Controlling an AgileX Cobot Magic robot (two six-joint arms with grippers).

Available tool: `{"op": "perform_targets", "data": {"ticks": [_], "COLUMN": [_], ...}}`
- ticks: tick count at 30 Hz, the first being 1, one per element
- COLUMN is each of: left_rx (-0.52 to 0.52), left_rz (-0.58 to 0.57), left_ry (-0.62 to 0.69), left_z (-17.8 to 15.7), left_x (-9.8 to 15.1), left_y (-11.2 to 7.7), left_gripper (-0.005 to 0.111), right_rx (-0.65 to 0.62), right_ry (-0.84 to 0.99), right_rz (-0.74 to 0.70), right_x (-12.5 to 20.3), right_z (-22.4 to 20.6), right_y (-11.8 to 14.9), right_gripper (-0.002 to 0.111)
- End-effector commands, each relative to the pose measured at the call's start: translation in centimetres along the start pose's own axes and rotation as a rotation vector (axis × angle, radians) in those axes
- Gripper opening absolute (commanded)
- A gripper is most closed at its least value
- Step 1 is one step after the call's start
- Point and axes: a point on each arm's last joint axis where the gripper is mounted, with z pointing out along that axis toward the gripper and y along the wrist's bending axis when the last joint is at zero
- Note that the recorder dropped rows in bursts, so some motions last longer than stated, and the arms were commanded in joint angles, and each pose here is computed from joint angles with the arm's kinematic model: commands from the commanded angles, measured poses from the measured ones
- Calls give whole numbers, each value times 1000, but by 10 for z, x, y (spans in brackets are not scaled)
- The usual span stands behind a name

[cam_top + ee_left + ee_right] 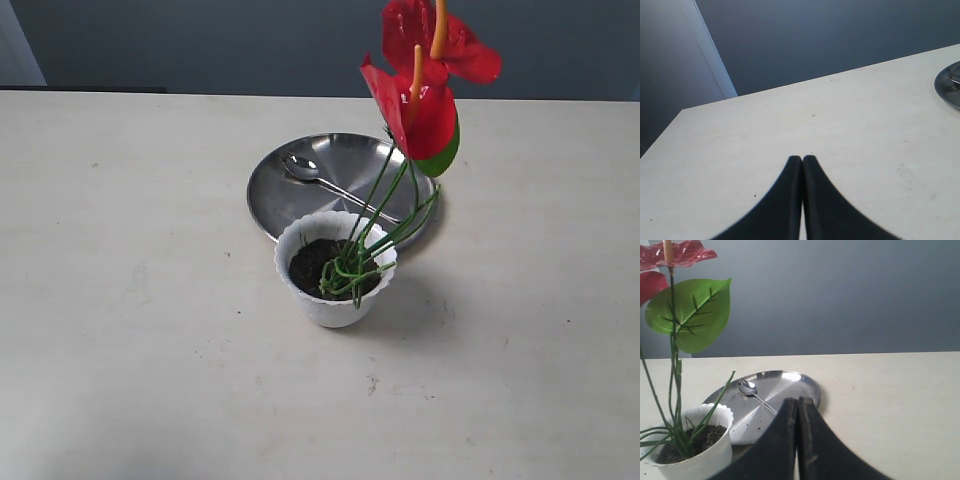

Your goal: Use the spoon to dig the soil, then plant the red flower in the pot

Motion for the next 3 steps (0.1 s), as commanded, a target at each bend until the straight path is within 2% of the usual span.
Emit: {"op": "perform_targets", "data": {"ticks": [1,3], "left_rx": [0,0], "left_rz": [-8,-8], "left_ry": [-14,-14], "left_z": [0,0], "left_x": [-1,-1], "left_y": [0,0], "left_gripper": [0,0], "right_rx": [6,6], "right_ry": [0,0], "right_rz": [-14,-14], "right_x": [2,2], "right_z": [0,0], "right_y": [-1,-1], "right_gripper": [-1,-1]}}
